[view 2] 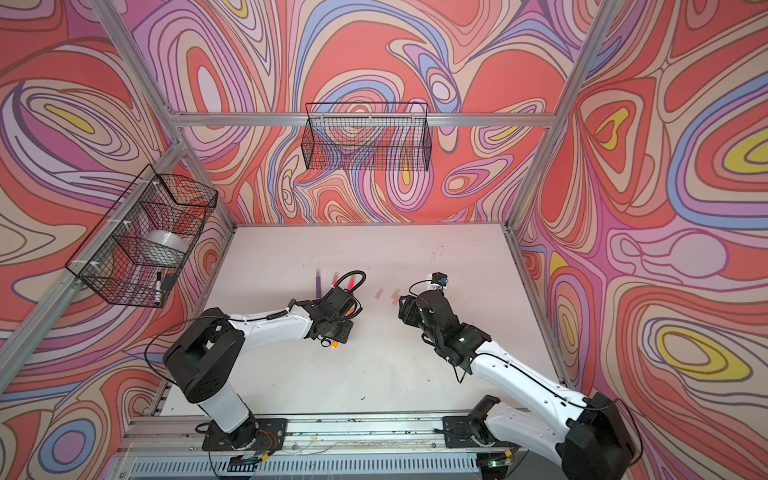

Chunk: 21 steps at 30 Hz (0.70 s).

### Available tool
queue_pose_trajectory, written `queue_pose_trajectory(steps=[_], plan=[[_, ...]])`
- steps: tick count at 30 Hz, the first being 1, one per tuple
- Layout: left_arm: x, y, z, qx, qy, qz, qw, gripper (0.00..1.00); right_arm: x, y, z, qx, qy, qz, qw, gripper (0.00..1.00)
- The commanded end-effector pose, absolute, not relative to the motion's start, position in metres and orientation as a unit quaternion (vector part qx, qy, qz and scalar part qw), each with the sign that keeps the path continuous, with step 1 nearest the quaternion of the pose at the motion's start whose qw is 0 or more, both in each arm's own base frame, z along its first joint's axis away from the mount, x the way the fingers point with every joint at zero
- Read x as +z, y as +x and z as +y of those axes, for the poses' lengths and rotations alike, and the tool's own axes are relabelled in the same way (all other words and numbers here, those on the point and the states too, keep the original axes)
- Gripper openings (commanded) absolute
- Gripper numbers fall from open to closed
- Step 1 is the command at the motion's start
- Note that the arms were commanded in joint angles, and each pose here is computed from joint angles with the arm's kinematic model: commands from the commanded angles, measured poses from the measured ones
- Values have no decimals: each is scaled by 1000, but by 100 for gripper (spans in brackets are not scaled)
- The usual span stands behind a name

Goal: Insert the pens into the pen caps
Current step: 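Raise the orange marker upright with the left gripper while the right gripper approaches it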

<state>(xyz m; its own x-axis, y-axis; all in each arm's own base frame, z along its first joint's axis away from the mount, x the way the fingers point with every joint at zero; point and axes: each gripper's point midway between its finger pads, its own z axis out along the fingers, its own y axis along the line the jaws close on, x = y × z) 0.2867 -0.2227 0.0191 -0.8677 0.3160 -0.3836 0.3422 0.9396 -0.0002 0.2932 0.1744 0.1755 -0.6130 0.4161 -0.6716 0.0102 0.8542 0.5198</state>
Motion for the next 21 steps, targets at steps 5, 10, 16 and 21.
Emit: queue_pose_trajectory(steps=[5, 10, 16, 21], plan=[[54, 276, -244, -115, 188, 951, 215, 1, 181, 291, 203, 353, 137, 830, 410, 67], [128, 279, -274, -230, 209, 897, 313, 0, 185, 279, 249, 412, 117, 810, 400, 67], [161, 275, -280, -264, 224, 871, 348, 0, 198, 273, 287, 447, 89, 795, 399, 62], [163, 267, -283, -278, 234, 864, 348, 0, 198, 278, 288, 441, 96, 796, 404, 60]])
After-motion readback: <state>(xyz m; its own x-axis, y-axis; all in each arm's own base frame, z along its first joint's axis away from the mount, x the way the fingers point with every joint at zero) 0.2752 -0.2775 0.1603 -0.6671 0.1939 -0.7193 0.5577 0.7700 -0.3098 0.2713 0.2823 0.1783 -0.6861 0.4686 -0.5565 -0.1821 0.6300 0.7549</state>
